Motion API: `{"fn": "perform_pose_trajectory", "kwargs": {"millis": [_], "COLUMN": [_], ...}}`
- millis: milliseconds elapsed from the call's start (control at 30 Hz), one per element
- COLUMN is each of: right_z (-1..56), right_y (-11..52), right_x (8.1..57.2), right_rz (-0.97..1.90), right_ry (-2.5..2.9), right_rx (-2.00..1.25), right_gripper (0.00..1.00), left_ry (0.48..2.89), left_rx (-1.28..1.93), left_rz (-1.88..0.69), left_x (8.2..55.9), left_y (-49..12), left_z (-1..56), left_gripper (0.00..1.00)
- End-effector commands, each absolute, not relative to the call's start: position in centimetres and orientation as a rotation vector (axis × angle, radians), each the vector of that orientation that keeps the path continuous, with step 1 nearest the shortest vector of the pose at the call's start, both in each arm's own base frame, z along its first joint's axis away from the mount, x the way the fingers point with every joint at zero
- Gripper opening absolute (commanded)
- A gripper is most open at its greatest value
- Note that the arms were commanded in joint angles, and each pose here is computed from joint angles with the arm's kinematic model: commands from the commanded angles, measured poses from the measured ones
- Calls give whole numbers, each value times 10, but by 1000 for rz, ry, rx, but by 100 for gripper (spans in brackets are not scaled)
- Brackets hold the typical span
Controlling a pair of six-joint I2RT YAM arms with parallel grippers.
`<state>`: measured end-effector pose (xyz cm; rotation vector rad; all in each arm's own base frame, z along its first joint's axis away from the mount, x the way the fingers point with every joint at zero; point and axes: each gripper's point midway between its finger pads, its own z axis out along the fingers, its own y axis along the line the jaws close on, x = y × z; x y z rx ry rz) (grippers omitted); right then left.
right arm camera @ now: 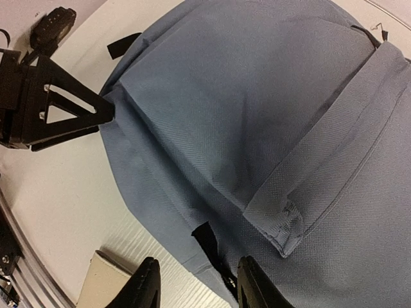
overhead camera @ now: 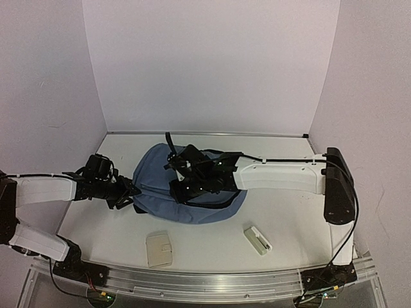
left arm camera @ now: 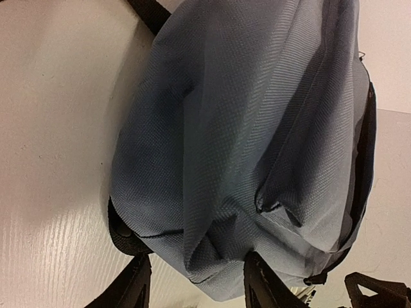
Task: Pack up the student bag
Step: Adjust the student bag at the center of the board, then zip the student bag at the center of the board.
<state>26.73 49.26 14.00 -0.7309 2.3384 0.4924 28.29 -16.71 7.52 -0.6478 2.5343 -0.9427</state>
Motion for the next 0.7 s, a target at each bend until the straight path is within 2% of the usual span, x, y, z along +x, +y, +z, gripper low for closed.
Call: {"fn": "perform_pose_trajectory", "kwargs": {"millis": [0, 67, 167, 400, 500, 667], "right_z": [140, 134, 130, 119, 114, 105], "right_y": [495, 496, 500, 503, 505, 504], "right_x": [276, 276, 272, 272, 274, 279], "right_rz": [401, 382, 375, 353, 337, 294], "right_ry": [2316, 2328, 2328, 2337, 2338, 2342], "right_rx": [-740, -751, -772, -793, -795, -779], "right_gripper": [41, 41, 40, 41, 41, 28], "left_ry": [2476, 2481, 2488, 2486, 2476, 2469], "left_rx": [-576, -575, -572, -575, -573, -572], "left_rz": [-992, -994, -1011, -1033, -1044, -1043], "left_x": [302, 304, 304, 305, 305, 305], "left_y": [-176, -178, -181, -183, -184, -183], "left_z": [92, 90, 88, 87, 89, 92], "left_gripper": [37, 29, 24, 25, 21, 7]}}
